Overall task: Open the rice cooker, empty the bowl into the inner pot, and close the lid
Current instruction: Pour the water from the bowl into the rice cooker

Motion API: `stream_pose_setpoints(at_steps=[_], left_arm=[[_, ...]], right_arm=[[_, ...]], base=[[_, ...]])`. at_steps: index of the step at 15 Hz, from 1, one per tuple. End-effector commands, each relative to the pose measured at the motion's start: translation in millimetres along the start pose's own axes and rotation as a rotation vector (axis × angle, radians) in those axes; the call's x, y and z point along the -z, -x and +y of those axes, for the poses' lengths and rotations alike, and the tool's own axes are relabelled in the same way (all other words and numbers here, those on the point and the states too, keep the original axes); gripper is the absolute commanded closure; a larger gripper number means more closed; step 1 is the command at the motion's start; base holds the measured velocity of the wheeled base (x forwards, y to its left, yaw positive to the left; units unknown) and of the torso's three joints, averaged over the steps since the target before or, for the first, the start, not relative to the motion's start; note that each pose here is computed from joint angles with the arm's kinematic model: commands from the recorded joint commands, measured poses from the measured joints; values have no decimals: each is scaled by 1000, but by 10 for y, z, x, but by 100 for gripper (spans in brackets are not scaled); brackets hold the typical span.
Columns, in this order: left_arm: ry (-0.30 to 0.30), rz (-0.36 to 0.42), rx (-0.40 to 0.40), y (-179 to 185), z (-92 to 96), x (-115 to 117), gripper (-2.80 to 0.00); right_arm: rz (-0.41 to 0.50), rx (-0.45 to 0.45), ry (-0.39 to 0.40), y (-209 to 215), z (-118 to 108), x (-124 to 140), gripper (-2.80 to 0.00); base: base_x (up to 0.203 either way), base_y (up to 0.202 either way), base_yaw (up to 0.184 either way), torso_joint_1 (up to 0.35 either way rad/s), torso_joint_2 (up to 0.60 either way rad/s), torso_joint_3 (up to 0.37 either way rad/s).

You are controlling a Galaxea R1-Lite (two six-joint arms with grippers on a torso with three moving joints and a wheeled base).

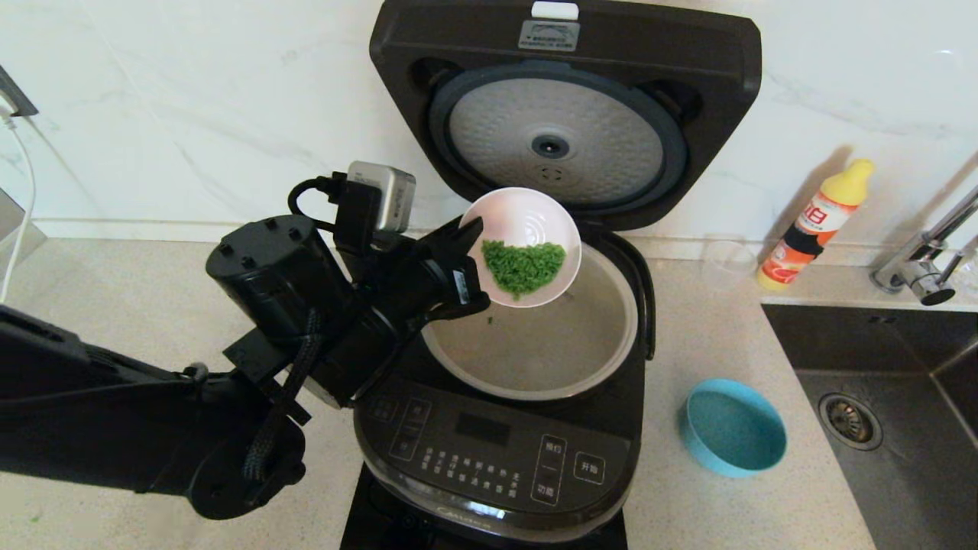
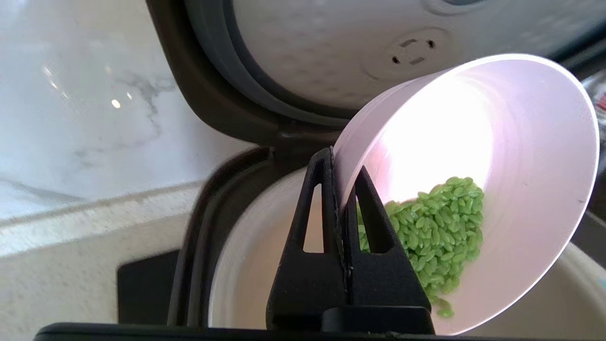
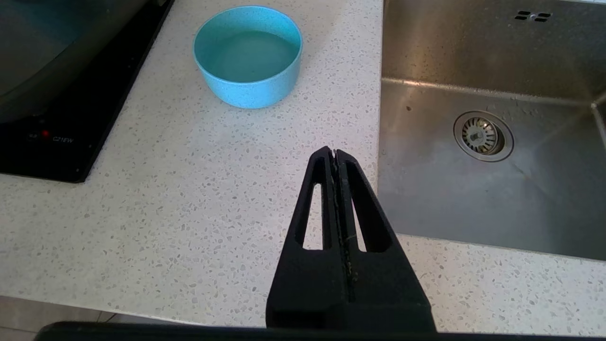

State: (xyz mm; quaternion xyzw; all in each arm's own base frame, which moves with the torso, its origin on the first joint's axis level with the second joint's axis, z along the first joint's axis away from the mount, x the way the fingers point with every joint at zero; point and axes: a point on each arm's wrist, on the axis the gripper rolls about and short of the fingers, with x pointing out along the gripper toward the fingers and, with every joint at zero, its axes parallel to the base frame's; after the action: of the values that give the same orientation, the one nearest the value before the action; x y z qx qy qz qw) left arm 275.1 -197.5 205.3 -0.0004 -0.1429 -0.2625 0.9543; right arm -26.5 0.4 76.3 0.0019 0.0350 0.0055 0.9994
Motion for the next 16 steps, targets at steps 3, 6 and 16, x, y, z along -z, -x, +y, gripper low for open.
stream_pose_setpoints(at_steps=[3,6,16], left_arm=[[-48,-13,-24,-132,49,110,0],[-88,-70,-64,-190,137,11,0],[-143,-230,-99,-213,169,-168,0]], right_arm=[[1,0,0,0,0,1,0],[1,0,0,0,0,1,0],[1,-1,0,0,0,1,0]], base=[[0,0,0,0,0,0],[0,0,0,0,0,0],[0,0,0,0,0,0]])
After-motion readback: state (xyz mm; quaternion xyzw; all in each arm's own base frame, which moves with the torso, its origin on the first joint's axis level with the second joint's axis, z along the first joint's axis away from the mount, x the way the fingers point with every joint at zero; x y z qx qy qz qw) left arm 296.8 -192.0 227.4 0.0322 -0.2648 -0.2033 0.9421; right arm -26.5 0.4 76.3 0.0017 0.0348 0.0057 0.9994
